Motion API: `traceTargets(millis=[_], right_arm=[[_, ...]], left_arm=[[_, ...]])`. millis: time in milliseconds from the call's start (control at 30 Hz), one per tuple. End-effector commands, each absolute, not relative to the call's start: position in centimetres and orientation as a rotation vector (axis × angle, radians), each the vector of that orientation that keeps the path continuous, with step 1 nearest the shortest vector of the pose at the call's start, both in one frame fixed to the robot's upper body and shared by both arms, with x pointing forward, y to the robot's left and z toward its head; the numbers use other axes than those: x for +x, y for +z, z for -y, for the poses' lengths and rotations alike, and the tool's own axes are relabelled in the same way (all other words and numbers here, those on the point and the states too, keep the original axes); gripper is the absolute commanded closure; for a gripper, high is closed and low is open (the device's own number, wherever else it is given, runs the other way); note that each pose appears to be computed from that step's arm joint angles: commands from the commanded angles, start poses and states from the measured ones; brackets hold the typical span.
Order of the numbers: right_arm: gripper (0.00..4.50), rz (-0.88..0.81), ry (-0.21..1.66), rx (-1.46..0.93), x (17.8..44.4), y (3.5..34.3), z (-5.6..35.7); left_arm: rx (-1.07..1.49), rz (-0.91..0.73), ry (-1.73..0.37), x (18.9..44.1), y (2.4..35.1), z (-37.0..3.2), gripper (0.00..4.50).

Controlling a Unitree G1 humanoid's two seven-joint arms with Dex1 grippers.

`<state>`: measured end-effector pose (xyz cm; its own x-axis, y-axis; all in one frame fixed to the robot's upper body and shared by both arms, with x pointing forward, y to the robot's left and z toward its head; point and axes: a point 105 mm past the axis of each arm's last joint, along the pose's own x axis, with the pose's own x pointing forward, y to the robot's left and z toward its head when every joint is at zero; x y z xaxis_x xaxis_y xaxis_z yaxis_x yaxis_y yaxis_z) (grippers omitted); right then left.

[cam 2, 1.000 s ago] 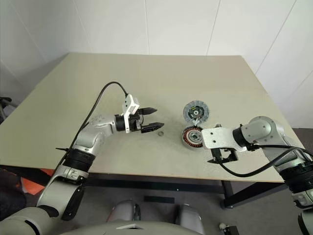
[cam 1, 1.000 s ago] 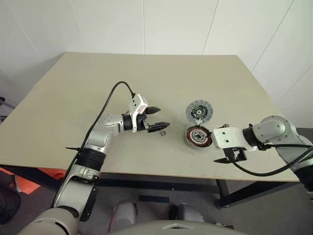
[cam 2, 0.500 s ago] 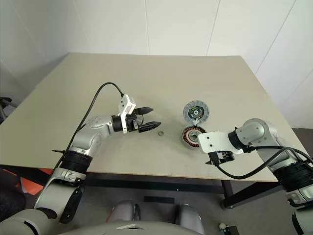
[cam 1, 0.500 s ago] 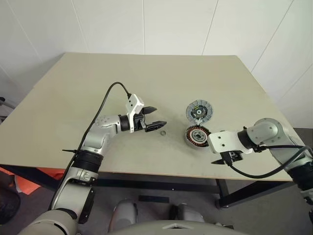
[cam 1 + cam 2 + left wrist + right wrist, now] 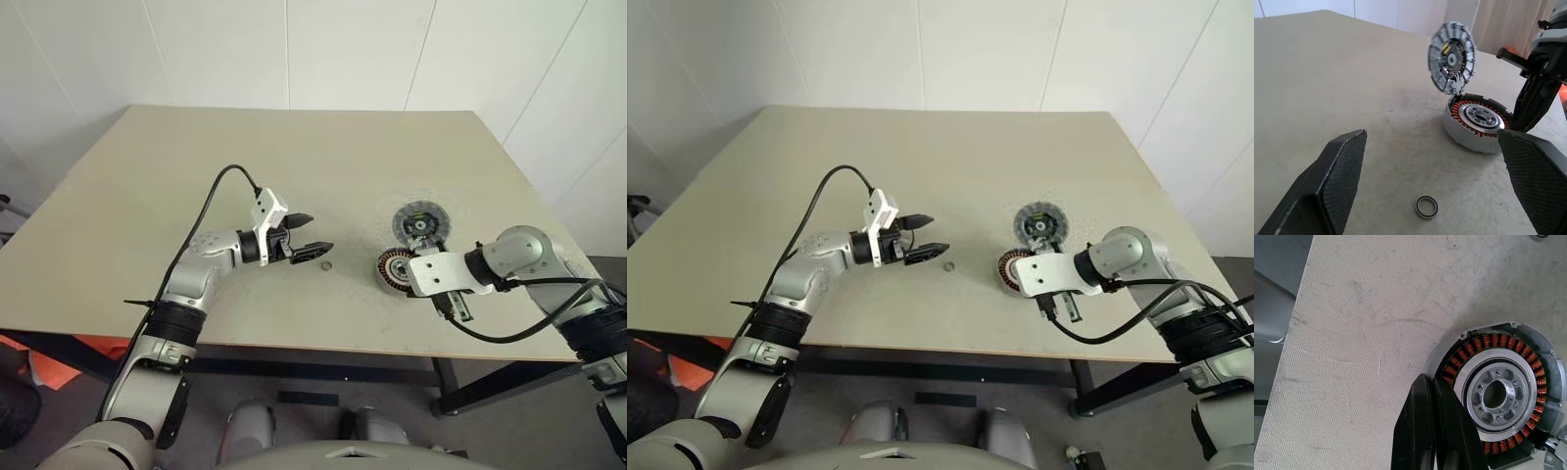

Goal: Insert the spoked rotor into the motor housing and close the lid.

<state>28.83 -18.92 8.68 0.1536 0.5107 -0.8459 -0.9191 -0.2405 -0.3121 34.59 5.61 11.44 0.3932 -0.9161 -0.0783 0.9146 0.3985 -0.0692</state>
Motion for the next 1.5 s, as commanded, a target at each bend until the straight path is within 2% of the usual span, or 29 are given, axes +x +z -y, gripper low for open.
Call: traceTargets(millis=[33, 300, 467, 600, 767, 967, 1300, 1500], right_arm=[[4.48, -0.427, 1.446, -1.200, 29.6, 10.4, 18.1], [4.48, -0.299, 1.568, -1.215, 30.2, 13.1, 13.5], [4.48, -0.253, 1.666, -1.219, 29.3, 13.1, 11.3], [4.48, -0.314, 1.709, -1.270, 28.8, 11.0, 12.2], [4.48, -0.339, 1.737, -1.288, 28.5, 10.0, 12.6], [4.48, -0.365, 1.695, -1.316, 29.7, 10.1, 13.7], [4.48, -0.339, 1.678, -1.340, 30.9, 10.7, 13.3], [4.48, -0.361, 1.682, -1.335, 31.0, 9.9, 13.5]], left_arm=[[-0.004, -0.050, -1.167, 34.6, 13.0, -5.5, 0.00], [-0.007, -0.049, -1.172, 34.8, 13.0, -5.2, 0.00], [-0.009, -0.047, -1.172, 34.7, 13.0, -5.1, 0.00], [-0.010, -0.049, -1.166, 34.5, 12.9, -5.3, 0.00], [-0.009, -0.055, -1.159, 34.2, 12.8, -5.7, 0.00], [-0.009, -0.060, -1.147, 34.1, 12.8, -6.0, 0.00], [-0.006, -0.068, -1.147, 33.9, 12.8, -6.1, 0.00], [-0.004, -0.072, -1.146, 33.9, 12.7, -6.2, 0.00]])
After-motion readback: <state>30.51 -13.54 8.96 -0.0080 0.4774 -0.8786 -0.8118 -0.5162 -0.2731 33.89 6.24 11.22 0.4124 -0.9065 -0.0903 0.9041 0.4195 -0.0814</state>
